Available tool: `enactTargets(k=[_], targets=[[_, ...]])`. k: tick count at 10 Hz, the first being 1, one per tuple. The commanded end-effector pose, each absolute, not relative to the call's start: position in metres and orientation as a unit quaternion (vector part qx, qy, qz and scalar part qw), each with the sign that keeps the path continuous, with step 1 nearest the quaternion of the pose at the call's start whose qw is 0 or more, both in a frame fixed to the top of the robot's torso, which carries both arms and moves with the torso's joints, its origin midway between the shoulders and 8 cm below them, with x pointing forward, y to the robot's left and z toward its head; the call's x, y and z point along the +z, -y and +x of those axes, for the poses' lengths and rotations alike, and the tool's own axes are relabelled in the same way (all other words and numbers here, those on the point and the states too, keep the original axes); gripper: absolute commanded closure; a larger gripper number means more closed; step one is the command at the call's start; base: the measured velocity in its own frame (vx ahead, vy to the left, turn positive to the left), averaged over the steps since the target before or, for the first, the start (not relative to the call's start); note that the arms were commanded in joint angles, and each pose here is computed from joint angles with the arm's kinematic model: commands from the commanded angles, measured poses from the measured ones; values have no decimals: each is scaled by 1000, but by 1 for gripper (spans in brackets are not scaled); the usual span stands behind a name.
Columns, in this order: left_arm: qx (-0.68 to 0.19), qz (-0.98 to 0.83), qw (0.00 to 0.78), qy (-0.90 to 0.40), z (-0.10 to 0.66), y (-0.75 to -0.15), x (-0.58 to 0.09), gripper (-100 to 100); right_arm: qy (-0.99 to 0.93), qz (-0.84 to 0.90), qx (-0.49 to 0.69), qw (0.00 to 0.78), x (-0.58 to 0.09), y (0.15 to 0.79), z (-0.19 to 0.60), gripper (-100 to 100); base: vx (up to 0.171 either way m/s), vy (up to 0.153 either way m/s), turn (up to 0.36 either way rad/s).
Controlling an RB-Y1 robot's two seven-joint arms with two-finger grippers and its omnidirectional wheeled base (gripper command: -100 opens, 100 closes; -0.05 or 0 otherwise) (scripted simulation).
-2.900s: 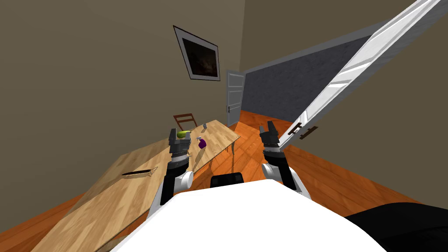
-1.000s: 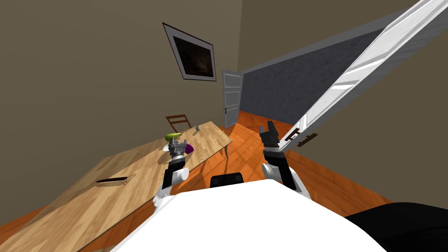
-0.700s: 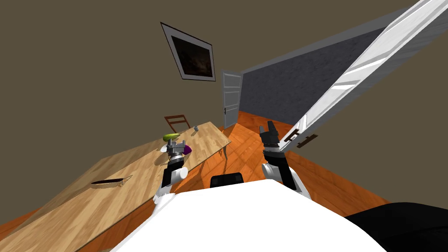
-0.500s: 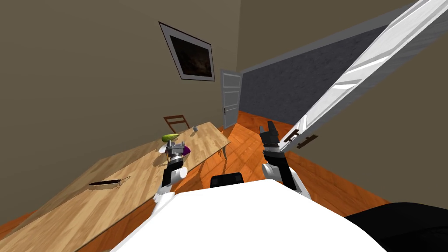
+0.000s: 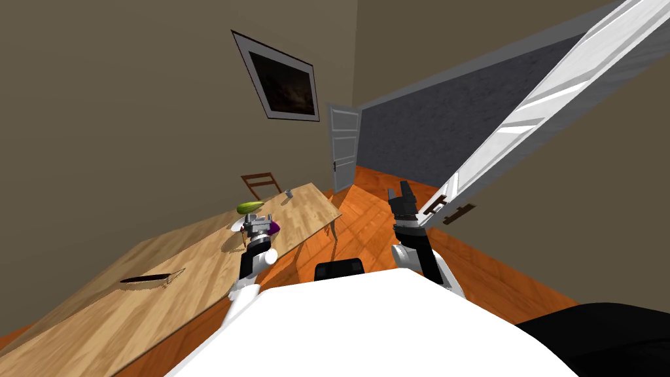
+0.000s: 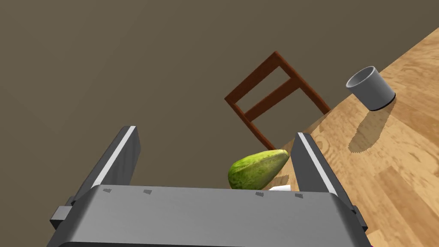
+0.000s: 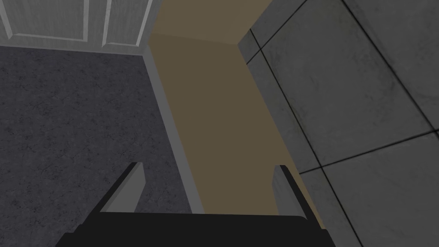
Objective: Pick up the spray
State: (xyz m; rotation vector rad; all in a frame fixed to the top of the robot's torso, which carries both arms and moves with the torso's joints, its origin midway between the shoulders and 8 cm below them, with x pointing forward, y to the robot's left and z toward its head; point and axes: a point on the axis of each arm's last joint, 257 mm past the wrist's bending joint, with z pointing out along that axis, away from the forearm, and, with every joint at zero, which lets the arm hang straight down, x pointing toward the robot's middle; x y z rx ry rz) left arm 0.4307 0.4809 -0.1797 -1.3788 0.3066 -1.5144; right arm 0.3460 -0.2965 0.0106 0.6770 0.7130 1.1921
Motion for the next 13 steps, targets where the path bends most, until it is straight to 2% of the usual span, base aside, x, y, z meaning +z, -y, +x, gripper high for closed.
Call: enactTargets(k=[1,5,13], targets=[[-632,-581,504,-97,432,-501,-183,-100,-322,306,539,716,11,296,346,0,43,-72,-8],[-615,-616,491,-43,426,-540,-215,-100,-322,306,538,716,11,296,346,0,56,-70,-11],[-586,-658,467,70,408,-599,-265,-100,-322,306,538,716,11,296,346,0,36,-36,-13]])
